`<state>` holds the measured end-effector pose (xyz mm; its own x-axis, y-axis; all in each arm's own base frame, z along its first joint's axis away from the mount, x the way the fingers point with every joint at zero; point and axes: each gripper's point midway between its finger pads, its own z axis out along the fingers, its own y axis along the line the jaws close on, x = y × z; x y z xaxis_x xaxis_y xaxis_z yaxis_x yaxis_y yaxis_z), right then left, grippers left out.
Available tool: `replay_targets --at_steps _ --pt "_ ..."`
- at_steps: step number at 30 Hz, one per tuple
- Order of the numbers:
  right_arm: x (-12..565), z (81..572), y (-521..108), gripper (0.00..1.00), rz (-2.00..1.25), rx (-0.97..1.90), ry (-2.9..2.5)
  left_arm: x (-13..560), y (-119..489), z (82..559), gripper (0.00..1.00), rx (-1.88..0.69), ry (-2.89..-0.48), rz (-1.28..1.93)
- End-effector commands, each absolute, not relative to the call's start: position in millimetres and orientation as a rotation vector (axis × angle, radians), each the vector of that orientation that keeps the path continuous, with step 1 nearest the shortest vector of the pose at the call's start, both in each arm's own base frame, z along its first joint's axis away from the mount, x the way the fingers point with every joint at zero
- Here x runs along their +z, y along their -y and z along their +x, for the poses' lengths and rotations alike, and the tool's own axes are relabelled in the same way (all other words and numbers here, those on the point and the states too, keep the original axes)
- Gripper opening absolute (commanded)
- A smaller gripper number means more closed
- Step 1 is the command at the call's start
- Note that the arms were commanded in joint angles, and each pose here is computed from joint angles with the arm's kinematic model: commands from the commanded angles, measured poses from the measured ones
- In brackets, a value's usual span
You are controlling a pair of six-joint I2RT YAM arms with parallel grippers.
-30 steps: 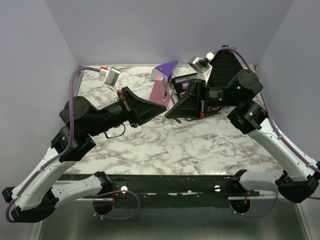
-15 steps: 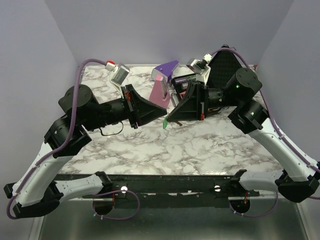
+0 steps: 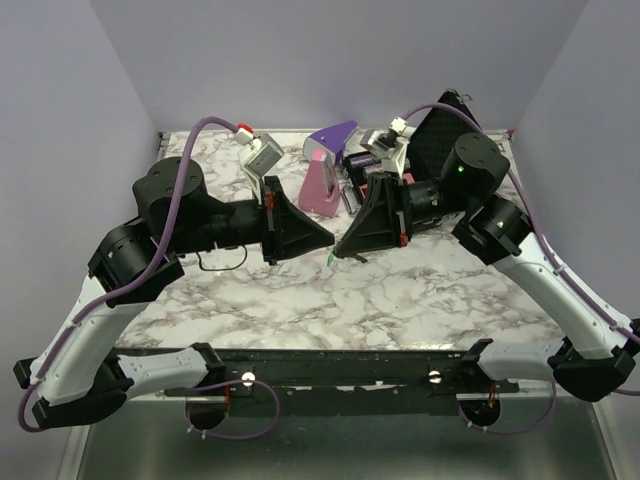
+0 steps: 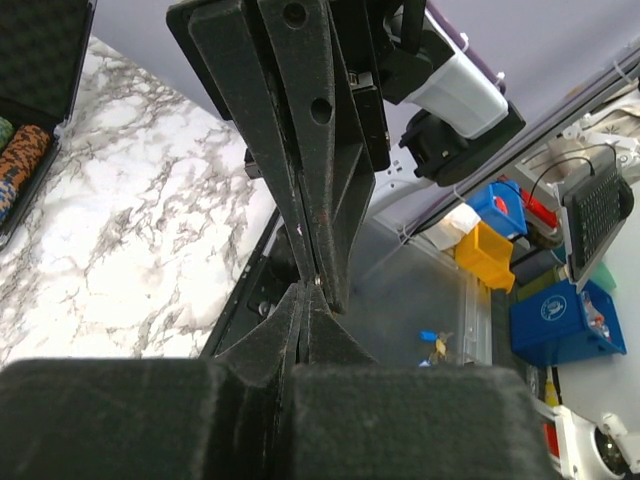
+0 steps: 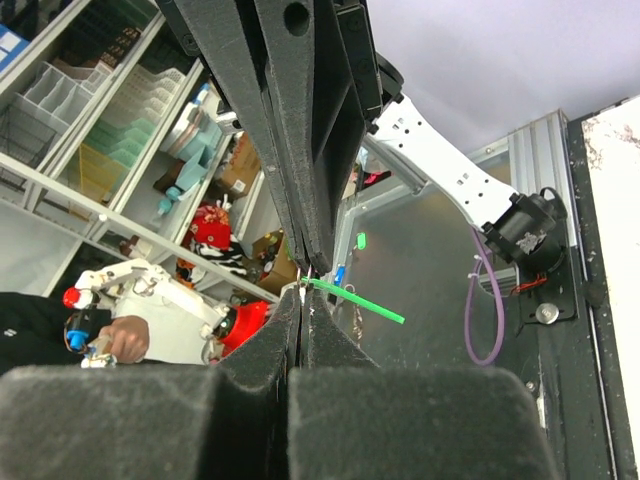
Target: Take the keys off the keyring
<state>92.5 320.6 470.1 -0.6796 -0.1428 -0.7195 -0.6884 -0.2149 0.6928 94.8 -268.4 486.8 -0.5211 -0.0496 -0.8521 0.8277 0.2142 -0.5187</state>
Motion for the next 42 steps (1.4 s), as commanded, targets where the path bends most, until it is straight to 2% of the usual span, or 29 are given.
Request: replay_targets --at_steps 1,42 --pt "470.8 84.2 -316.8 0.01 -1.028 1.966 -1.673 485.2 265.6 81.3 0.0 -1.42 -1.712 0.835" --pt "458.0 71.8 -312.6 0.01 -1.137 1.993 -1.766 441.1 289.8 65.3 0.0 -1.399 -1.899 1.211"
